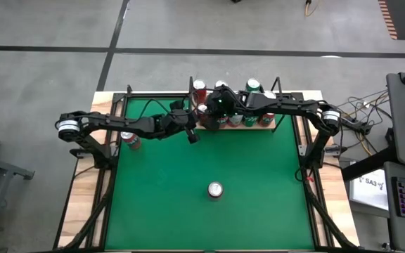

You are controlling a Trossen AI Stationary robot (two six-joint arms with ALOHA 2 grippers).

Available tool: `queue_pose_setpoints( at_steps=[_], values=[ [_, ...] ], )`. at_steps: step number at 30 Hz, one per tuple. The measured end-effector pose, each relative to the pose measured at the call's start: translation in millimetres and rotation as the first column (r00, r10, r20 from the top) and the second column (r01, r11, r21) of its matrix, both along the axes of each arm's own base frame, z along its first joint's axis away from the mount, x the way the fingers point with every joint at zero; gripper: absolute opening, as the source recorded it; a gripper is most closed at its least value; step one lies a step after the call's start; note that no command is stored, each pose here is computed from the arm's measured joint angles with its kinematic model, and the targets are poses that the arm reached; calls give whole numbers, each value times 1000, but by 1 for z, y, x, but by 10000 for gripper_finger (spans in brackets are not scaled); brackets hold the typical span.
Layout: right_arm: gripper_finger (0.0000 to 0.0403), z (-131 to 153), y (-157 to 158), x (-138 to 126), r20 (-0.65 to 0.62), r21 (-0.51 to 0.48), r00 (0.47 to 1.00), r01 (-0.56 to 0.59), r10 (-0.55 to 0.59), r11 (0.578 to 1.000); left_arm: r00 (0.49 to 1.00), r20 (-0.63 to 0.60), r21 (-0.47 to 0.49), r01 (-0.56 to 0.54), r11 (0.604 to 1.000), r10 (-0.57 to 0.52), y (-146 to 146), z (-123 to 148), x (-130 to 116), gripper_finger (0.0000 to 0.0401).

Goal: Place canned beverage on shelf
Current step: Put the red-black soda can on the shelf aligned with the other red-black soda can

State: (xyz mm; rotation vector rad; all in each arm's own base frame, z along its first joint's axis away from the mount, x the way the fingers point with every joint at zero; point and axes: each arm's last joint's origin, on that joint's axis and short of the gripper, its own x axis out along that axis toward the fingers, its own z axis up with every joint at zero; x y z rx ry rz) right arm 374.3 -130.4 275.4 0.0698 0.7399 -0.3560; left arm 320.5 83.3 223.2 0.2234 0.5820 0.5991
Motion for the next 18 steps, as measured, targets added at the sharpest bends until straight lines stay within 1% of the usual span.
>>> queue_pose_setpoints(
  at_steps=[7, 13, 18],
  values=[
    [9, 3, 0, 1, 18, -5, 1000, -4, 4, 1000, 1000, 8, 2, 0, 1000, 0, 0, 2, -1, 0],
    [9, 18, 0, -1, 70, -41, 997, -13, 16, 999, 1000, 30, 12, 1, 1000, -1, -3, 8, -2, 0],
    [9, 19, 0, 0, 75, -53, 997, -13, 17, 999, 999, 52, 16, 2, 1000, -3, -4, 15, -5, 0]
  ],
)
